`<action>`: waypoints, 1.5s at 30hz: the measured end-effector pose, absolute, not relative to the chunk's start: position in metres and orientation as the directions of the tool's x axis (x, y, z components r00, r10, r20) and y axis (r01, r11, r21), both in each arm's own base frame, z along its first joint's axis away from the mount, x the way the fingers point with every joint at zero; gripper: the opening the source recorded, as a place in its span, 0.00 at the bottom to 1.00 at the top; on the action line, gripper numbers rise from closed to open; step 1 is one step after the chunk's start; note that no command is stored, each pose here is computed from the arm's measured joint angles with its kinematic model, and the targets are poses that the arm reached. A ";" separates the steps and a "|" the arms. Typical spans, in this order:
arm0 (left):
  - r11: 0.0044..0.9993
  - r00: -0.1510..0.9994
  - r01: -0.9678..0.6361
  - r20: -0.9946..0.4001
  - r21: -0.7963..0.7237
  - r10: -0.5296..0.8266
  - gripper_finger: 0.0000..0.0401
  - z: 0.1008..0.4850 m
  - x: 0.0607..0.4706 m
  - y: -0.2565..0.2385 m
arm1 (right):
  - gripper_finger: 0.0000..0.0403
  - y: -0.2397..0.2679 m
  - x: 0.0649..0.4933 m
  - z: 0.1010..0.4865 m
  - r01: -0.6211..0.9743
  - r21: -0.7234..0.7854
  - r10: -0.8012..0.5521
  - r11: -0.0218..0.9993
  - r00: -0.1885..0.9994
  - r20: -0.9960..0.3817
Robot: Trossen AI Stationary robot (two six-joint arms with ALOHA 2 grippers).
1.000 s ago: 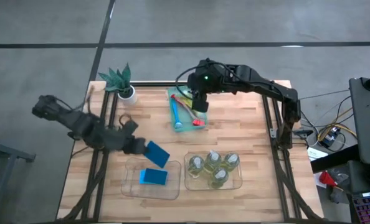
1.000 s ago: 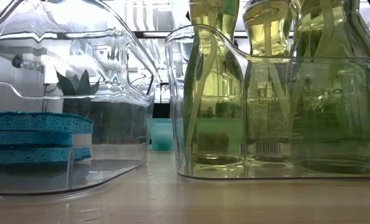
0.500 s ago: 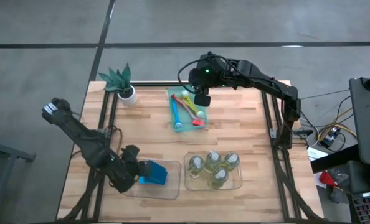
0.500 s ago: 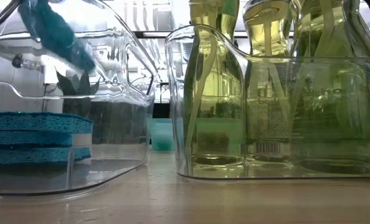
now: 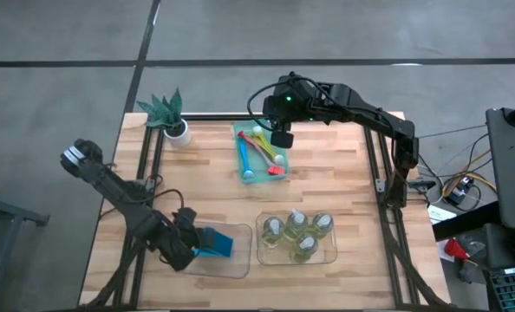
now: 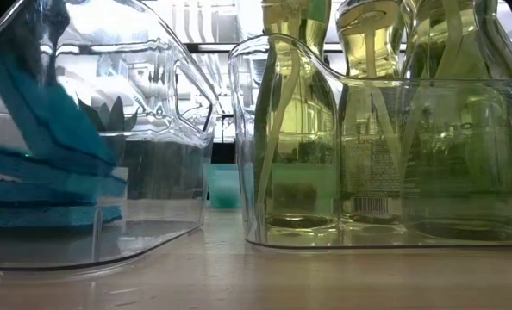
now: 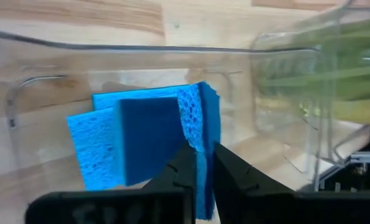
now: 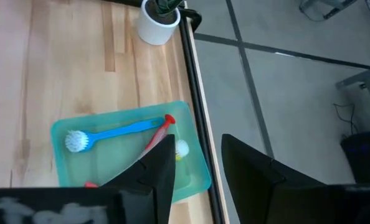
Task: Pick & Place Kitchen Sink Supplies
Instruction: Put the blue sponge into the left transparent bin, then return to Home Position
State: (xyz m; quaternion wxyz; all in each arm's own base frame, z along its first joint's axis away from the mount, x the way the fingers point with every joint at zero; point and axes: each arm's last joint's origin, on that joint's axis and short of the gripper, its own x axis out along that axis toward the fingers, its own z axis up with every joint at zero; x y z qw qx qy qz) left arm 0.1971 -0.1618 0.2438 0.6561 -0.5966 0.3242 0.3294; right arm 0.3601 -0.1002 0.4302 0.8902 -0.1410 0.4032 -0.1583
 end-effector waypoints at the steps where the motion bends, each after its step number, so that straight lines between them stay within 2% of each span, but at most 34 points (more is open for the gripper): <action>1: 0.062 0.566 -0.824 -0.823 -0.563 0.042 0.08 0.242 0.196 -0.161 | 0.31 -0.100 0.360 0.430 0.168 -0.379 -0.396 0.910 0.625 -0.673; 5: 0.044 0.563 -0.826 -0.827 -0.562 0.005 0.15 0.238 0.192 -0.159 | 0.31 -0.101 0.360 0.431 0.171 -0.380 -0.397 0.909 0.628 -0.669; 10: 0.040 0.591 -0.805 -0.806 -0.592 -0.025 0.34 0.249 0.187 -0.154 | 0.33 -0.101 0.361 0.431 0.179 -0.378 -0.400 0.908 0.635 -0.661; 15: 0.026 0.691 -0.722 -0.722 -0.691 0.010 0.47 0.271 0.177 -0.142 | 0.32 -0.102 0.362 0.432 0.185 -0.368 -0.395 0.911 0.641 -0.657; 18: 0.005 0.745 -0.667 -0.667 -0.745 0.015 0.49 0.284 0.171 -0.134 | 0.30 -0.102 0.362 0.431 0.174 -0.315 -0.348 0.933 0.660 -0.665; 22: 0.005 0.721 -0.691 -0.689 -0.723 -0.075 0.49 0.290 0.163 -0.131 | 0.26 -0.106 0.361 0.431 0.194 -0.287 -0.342 0.938 0.659 -0.669; 24: -0.001 0.769 -0.639 -0.639 -0.769 -0.025 0.49 0.297 0.160 -0.125 | 0.25 -0.106 0.361 0.431 0.200 -0.273 -0.336 0.941 0.662 -0.670; 26: 0.024 0.835 -0.546 -0.541 -0.837 0.104 0.49 0.306 0.159 -0.117 | 0.22 -0.105 0.361 0.432 0.184 -0.218 -0.284 0.958 0.689 -0.667; 28: 0.088 0.871 -0.469 -0.443 -0.879 0.212 0.48 0.315 0.158 -0.110 | 0.19 -0.104 0.362 0.434 0.128 -0.105 -0.165 0.986 0.739 -0.654; 30: 0.144 0.883 -0.438 -0.395 -0.887 0.252 0.44 0.322 0.156 -0.102 | 0.14 -0.106 0.363 0.436 0.047 0.025 -0.021 0.999 0.785 -0.619; 34: 0.249 0.886 -0.439 -0.370 -0.863 0.281 0.27 0.330 0.154 -0.089 | 0.04 -0.116 0.364 0.438 -0.100 0.235 0.213 0.967 0.823 -0.526; 37: 0.356 0.884 -0.451 -0.353 -0.818 0.306 0.08 0.334 0.153 -0.079 | 0.03 -0.120 0.364 0.434 -0.104 0.271 0.237 0.957 0.820 -0.521; 38: 0.385 0.880 -0.458 -0.350 -0.801 0.320 0.04 0.336 0.153 -0.075 | 0.02 -0.121 0.363 0.432 -0.113 0.279 0.250 0.954 0.816 -0.522; 41: 0.454 0.867 -0.487 -0.349 -0.746 0.356 0.02 0.338 0.154 -0.062 | 0.02 -0.120 0.365 0.424 -0.186 0.321 0.333 0.929 0.797 -0.504; 45: 0.525 0.866 -0.499 -0.376 -0.689 0.329 0.00 0.341 0.155 -0.044 | 0.02 -0.119 0.374 0.401 -0.186 0.374 0.371 0.908 0.771 -0.517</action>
